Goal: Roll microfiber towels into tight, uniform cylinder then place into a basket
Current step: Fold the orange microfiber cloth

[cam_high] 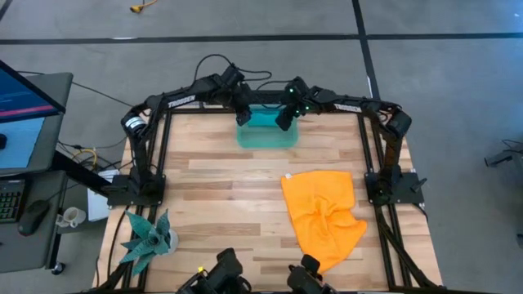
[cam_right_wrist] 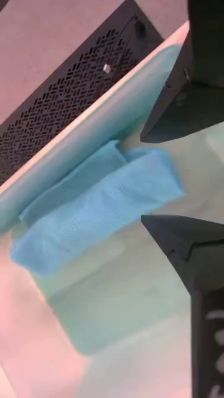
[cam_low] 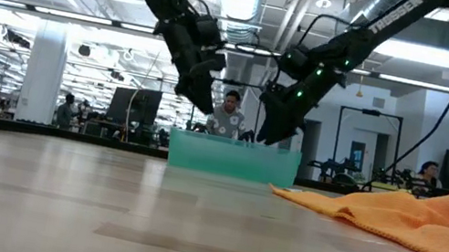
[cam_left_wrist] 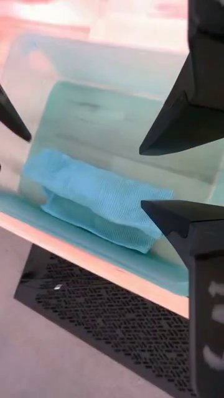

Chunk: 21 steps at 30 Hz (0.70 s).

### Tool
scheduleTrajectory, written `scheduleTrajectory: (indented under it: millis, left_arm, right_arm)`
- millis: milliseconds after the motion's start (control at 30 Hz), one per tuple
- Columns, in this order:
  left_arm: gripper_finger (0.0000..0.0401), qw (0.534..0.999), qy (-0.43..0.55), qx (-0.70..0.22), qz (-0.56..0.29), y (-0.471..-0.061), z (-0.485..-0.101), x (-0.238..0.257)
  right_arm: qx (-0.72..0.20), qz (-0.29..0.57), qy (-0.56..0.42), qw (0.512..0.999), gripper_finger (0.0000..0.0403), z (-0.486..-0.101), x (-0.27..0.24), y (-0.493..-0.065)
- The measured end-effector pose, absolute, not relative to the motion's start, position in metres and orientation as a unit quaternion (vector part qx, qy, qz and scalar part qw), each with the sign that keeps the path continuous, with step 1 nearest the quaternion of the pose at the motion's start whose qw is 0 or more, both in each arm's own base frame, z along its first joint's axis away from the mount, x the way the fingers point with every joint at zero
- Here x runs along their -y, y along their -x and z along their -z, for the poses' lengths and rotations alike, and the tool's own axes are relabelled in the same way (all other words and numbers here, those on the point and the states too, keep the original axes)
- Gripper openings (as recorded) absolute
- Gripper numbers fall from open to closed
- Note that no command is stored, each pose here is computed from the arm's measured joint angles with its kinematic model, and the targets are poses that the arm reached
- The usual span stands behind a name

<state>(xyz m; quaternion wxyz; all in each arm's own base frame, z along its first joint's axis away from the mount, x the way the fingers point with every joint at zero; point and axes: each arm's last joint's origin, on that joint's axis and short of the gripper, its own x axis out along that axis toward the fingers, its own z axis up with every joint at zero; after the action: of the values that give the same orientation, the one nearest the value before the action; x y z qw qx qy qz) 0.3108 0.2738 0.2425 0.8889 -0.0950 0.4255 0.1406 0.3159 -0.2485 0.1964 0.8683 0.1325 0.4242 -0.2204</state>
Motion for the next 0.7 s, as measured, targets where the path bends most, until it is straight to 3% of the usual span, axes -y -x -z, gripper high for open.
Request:
scheduleTrajectory:
  millis: [167,333,700]
  left_arm:
    - [0.0116,0.894,0.088,-0.419,-0.134,-0.304,-0.258,-0.256]
    - [0.0116,0.901,0.087,-0.406,-0.126,-0.296,-0.25,-0.225]
    - [0.0116,0.94,0.037,-0.314,-0.124,-0.281,-0.256,-0.133]
  right_arm:
    - [-0.44,0.199,-0.13,0.866,0.021,-0.227,0.222,-0.309]
    - [-0.431,0.163,-0.103,0.881,0.0196,-0.247,0.182,-0.311]
    - [-0.422,0.153,-0.072,0.891,0.0175,-0.232,0.09,-0.294]
